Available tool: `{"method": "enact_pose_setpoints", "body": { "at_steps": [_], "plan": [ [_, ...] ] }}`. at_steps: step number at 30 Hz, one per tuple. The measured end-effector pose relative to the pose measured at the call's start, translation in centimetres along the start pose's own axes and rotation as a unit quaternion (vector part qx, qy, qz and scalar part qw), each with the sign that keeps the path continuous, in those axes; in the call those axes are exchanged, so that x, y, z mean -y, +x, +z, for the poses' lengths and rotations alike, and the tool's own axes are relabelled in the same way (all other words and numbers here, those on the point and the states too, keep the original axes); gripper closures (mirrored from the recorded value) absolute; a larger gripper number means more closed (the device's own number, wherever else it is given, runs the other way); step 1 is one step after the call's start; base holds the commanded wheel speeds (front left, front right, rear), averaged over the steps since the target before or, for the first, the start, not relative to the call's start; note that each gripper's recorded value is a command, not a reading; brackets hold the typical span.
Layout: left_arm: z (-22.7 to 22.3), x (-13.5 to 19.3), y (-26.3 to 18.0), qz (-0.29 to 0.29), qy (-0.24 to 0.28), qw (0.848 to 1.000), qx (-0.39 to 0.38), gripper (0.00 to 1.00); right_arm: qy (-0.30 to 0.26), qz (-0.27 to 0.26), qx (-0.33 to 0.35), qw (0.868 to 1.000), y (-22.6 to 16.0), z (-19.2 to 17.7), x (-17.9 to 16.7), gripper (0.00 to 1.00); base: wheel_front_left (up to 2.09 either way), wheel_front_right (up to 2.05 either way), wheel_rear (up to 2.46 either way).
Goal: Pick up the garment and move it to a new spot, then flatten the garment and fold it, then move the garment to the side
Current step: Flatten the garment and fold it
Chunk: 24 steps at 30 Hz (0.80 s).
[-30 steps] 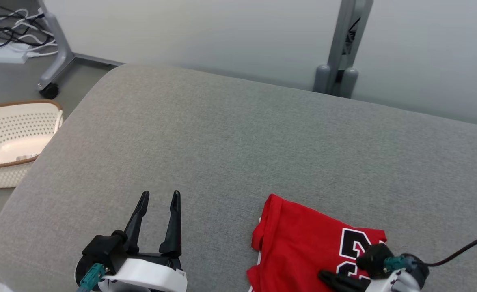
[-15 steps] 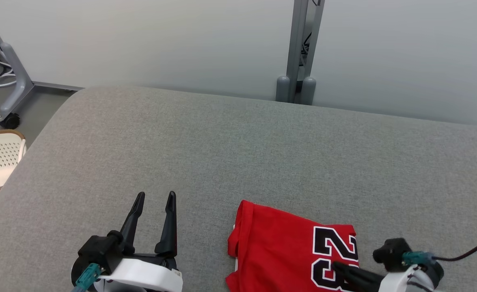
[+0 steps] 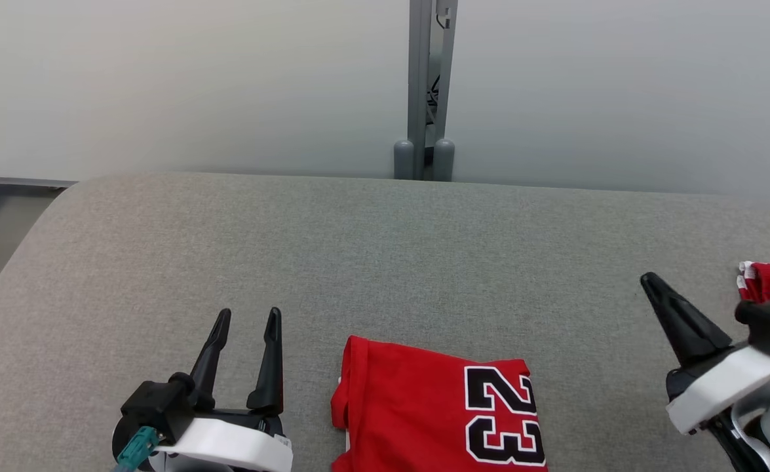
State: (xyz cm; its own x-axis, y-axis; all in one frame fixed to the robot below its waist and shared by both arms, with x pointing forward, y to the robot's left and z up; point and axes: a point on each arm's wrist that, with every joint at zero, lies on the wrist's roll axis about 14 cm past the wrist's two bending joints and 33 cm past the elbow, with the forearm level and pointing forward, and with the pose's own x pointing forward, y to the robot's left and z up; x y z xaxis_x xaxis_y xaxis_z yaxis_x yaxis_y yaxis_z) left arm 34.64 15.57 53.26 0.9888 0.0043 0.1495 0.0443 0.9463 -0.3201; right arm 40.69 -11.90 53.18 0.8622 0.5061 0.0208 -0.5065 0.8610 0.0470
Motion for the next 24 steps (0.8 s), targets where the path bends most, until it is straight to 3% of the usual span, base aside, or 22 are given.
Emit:
{"method": "enact_pose_setpoints", "body": {
  "at_steps": [8, 15, 16, 17, 18, 24],
  "plan": [
    [-0.4, 0.8, 0.0, -0.012, -0.003, 1.0, -0.006, 0.0, 0.003, -0.121, 0.085, 0.989, -4.4, 2.1, 2.5, 1.0, 0.0, 0.0, 0.0],
    [-0.7, 0.0, -0.5, 0.0, -0.002, 1.0, -0.01, 0.0, 0.025, -0.177, 0.085, 0.98, -6.9, 0.3, 2.1, 1.0, 0.0, 0.0, 0.0],
    [-0.7, -0.1, -0.5, 0.0, -0.002, 1.0, -0.01, 0.0, 0.031, -0.178, 0.084, 0.98, -6.9, 0.1, 1.9, 0.85, 0.0, 0.0, 0.0],
    [-0.7, -0.1, -0.5, 0.0, -0.002, 1.0, -0.01, 0.0, 0.035, -0.176, 0.084, 0.98, -6.8, 0.0, 1.6, 0.85, 0.0, 0.0, 0.0],
    [-0.7, -0.2, -0.5, 0.0, -0.001, 1.0, -0.011, 0.0, 0.038, -0.172, 0.082, 0.981, -6.8, -0.2, 1.3, 0.0, 0.0, 0.0, 0.0],
    [-0.9, -0.4, -0.5, 0.004, 0.0, 1.0, -0.014, 0.0, 0.042, -0.164, 0.071, 0.983, -6.6, -0.8, 1.1, 0.0, 0.0, 0.0, 0.0]
  ]
}}
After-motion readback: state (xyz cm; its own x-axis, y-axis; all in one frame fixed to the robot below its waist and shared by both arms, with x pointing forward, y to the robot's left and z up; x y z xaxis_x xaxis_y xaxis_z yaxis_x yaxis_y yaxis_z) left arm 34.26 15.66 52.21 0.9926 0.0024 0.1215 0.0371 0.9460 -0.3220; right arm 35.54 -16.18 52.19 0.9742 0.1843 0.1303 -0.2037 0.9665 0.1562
